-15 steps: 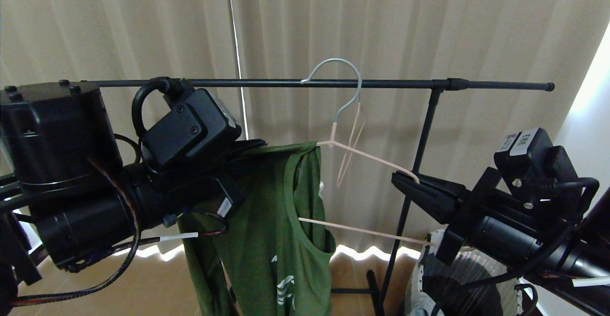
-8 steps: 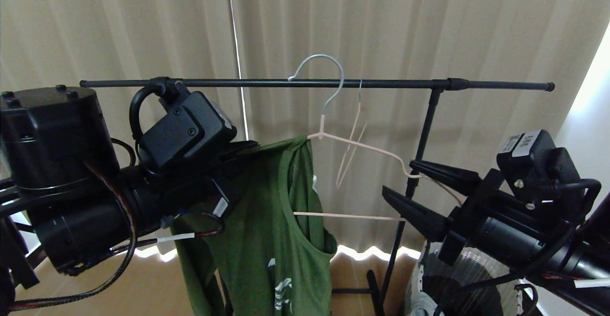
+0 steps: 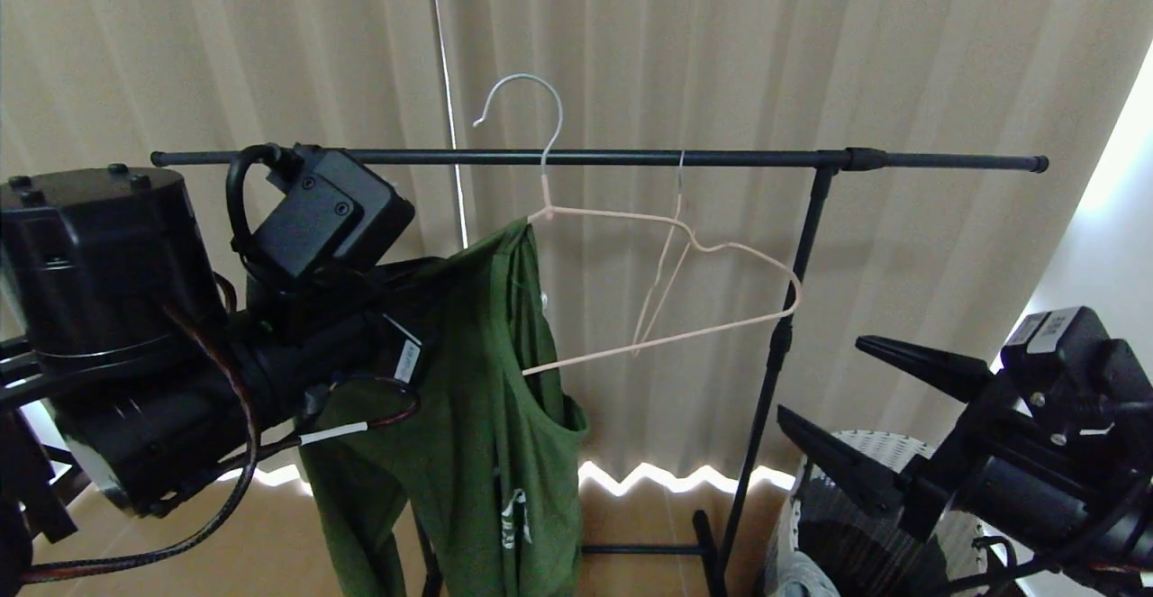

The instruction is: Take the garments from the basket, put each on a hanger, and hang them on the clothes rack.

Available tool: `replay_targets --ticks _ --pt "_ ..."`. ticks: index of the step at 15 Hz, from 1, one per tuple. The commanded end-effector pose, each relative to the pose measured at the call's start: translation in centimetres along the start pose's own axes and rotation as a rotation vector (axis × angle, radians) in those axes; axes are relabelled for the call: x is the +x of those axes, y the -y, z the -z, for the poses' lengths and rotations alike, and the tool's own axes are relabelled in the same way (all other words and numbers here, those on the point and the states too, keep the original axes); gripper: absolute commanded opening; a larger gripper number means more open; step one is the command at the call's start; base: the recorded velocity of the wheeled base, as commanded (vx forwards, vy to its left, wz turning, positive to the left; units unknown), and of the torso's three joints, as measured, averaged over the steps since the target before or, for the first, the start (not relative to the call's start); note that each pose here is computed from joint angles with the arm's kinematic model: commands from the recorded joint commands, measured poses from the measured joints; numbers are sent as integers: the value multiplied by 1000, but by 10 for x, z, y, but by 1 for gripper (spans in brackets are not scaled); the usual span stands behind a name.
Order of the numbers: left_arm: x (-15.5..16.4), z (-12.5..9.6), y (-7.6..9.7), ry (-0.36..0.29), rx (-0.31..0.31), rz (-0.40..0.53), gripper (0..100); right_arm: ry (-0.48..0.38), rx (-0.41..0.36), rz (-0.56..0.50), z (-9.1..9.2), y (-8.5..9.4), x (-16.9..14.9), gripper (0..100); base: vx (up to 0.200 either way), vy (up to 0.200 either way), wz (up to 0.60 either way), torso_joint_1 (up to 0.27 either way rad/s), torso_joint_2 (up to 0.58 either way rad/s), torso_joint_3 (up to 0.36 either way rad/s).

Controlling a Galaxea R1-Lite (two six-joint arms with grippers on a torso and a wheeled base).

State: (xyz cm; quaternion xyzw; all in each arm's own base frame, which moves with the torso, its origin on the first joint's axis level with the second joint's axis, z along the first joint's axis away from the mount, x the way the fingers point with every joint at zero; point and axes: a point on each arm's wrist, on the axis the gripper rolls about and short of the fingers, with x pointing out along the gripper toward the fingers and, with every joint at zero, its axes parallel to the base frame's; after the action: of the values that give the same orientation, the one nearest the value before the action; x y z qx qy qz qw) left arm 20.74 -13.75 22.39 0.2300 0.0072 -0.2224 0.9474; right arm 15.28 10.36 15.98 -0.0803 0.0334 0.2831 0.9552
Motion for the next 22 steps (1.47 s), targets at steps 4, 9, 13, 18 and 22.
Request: replay_targets --ticks 4,9,13,18,22 --pt "-2 -17 6 137 -33 -1 0 -79 22 -81 17 -14 3 100 0 0 0 0 0 0" --pt "-6 -31 10 198 -39 22 0 -58 88 -93 7 -19 34 100 0 0 0 0 0 0" --pt "-8 -35 11 245 -36 80 0 44 85 -144 2 -35 53 100 0 0 0 0 0 0" --pt "-11 -41 18 297 -47 97 0 56 79 -193 4 -53 71 100 0 0 0 0 0 0" --pt "-13 -43 17 306 -47 98 0 14 75 -193 14 -56 78 100 0 0 0 0 0 0"
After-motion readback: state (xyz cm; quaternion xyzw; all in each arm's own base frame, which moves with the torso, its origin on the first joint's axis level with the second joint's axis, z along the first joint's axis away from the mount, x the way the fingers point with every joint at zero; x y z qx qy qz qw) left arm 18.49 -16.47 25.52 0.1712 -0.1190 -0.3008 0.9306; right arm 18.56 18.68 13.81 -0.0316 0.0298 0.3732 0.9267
